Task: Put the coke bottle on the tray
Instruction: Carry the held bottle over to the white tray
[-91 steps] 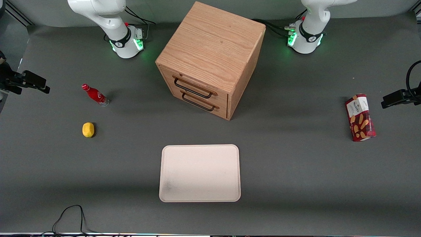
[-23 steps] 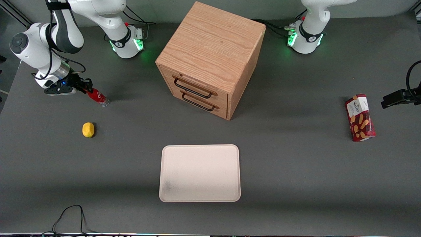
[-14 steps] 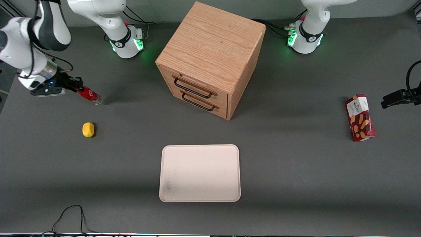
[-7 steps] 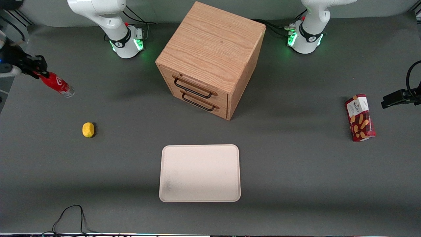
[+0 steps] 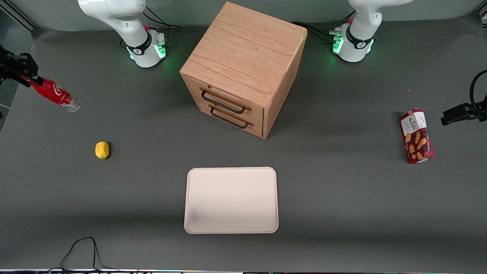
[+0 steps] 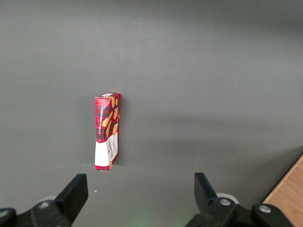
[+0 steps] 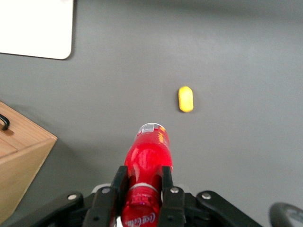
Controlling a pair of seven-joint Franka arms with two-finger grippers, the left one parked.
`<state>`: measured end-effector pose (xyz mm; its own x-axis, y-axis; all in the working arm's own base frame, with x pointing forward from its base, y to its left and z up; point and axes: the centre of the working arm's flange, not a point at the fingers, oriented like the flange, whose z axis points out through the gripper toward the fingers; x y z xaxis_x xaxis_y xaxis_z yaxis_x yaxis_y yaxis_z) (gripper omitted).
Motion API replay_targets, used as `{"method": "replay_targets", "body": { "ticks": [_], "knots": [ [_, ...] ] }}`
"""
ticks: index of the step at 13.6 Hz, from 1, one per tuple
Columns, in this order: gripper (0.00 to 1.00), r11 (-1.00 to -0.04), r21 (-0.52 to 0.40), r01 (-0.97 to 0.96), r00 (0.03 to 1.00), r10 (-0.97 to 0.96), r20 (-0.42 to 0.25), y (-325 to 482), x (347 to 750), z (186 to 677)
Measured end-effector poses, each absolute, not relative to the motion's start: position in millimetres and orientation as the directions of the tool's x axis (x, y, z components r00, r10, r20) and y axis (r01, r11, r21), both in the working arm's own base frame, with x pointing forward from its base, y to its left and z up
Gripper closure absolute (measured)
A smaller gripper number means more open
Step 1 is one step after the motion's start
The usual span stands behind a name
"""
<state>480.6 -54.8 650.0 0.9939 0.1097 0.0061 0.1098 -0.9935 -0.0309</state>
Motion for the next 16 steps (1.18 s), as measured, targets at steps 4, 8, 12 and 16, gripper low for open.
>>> {"method": "replay_targets", "body": {
  "ticks": [4,8,12,16],
  "knots": [
    [0.67,-0.977,-0.032,0.21,0.978,0.21,0.019,6.4,551.1,645.1],
    [0.67,-0.951,-0.028,0.308,0.951,0.307,0.036,103.3,620.2,621.8],
    [0.67,-0.965,-0.005,0.263,0.964,0.262,0.043,189.8,657.9,587.2],
    [0.67,-0.983,0.004,0.183,0.982,0.182,0.052,262.0,670.4,549.7]
  ]
}}
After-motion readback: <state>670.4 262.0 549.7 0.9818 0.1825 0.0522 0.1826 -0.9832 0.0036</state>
